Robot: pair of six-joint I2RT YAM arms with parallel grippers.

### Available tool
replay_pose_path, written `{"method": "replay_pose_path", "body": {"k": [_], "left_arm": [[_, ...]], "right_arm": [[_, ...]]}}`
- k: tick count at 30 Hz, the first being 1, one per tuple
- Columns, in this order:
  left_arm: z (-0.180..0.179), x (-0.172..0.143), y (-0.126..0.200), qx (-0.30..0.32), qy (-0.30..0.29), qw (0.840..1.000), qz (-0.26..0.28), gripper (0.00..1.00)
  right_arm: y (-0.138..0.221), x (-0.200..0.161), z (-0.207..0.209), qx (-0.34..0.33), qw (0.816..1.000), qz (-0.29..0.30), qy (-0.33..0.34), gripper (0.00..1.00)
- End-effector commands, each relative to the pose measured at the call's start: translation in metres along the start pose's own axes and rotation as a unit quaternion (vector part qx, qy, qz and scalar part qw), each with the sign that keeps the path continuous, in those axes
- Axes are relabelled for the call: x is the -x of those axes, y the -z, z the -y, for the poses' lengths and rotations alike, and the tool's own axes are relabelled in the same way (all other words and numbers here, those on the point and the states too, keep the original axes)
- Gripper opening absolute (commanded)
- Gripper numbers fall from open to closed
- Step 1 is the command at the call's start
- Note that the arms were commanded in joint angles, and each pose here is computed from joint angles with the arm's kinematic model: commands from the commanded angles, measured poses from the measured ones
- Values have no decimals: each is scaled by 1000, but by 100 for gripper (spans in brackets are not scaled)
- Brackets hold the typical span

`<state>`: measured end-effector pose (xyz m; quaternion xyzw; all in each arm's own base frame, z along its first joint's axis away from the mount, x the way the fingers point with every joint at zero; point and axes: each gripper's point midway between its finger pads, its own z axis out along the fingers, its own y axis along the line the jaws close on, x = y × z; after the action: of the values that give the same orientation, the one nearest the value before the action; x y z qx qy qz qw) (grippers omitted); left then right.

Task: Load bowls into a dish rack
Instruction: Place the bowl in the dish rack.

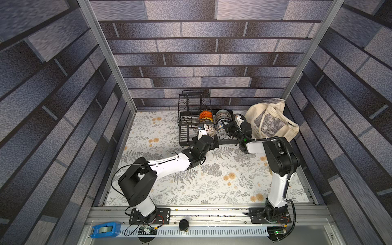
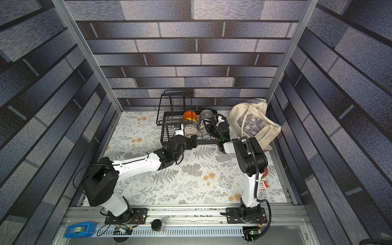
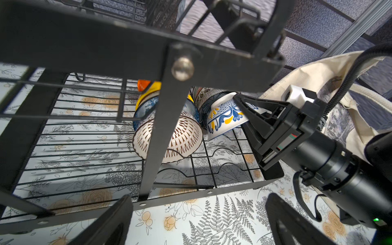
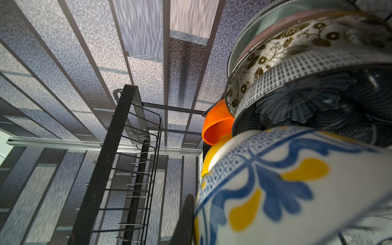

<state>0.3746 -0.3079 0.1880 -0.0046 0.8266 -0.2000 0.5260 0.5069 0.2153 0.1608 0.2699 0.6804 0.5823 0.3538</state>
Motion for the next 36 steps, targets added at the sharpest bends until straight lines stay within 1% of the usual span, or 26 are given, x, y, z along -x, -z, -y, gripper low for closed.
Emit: {"method": "replay_pose_path", "body": {"k": [1,2,5,10,11,24,33,36], "left_arm": [[2,5,-4,-1,11,1000,-3,100],[2,4,-4,-1,12,1000,-3,100],[-1,4,-6,1,15,1000,-5,100],[-2,4,-7,1,18,1000,-7,100],[-2,4,-7,1,18,1000,-7,100],[-3,4,-4,0,23,1000,-7,100],[-2,5,-3,-1,26,1000,-7,100],[-2,5,-2,-1,26,1000,-7,100]], "right_arm": [[-2,15,-45,84,996,16,10,0],[-7,13,-28,70,997,13,5,0],[-10,11,-23,65,998,5,0,0],[-12,12,-10,52,998,9,-20,0],[-17,16,-21,66,998,11,-20,0],[-17,22,-3,51,996,34,-63,0],[-15,15,14,-12,996,20,-91,0],[-14,13,14,-18,995,15,-98,1]]}}
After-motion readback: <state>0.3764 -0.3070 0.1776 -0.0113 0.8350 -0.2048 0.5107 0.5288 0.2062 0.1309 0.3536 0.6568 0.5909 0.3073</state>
